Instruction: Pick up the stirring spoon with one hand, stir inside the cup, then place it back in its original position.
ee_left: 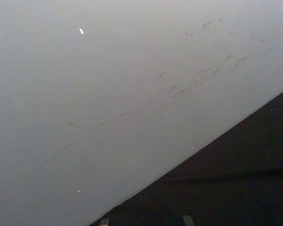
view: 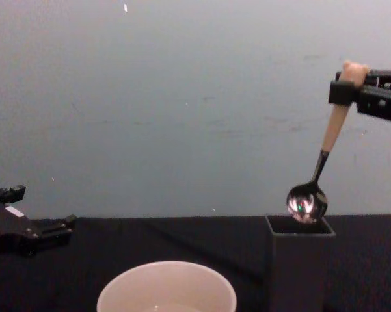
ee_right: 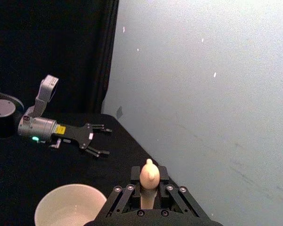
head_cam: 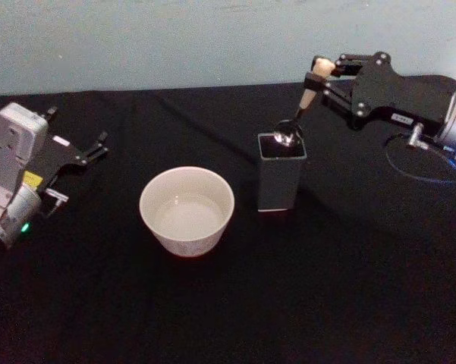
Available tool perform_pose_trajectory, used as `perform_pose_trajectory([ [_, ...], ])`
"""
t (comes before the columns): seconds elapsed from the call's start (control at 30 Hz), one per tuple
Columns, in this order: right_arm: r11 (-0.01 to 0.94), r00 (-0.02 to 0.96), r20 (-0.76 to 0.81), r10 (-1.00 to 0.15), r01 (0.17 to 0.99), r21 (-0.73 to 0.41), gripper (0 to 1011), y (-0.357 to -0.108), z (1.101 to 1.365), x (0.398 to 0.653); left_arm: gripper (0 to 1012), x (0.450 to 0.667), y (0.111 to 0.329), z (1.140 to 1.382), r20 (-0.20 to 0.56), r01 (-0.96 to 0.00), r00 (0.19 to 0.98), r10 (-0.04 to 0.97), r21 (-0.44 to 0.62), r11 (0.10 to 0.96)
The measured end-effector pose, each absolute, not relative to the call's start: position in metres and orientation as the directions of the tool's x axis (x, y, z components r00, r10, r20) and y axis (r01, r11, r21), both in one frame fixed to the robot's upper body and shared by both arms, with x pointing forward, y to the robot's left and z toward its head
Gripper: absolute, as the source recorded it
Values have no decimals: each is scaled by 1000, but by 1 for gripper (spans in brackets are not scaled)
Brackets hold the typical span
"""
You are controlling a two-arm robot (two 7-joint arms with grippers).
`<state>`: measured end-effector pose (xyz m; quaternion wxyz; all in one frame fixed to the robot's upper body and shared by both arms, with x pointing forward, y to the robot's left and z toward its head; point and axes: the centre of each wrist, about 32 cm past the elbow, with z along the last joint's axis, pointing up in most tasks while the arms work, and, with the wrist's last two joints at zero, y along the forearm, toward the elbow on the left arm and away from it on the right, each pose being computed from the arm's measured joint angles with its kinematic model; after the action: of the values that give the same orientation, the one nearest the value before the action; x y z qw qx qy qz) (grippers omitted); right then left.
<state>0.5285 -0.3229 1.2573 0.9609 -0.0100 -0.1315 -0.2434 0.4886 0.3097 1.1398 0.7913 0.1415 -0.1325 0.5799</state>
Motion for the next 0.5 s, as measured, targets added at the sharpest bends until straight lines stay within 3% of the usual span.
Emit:
perform_pose_trajectory([
  [0.5,870,843,251,-476,494,-11,212,-307,1235,537,1001,489,310,1140,374,-955,292,880,70,287],
])
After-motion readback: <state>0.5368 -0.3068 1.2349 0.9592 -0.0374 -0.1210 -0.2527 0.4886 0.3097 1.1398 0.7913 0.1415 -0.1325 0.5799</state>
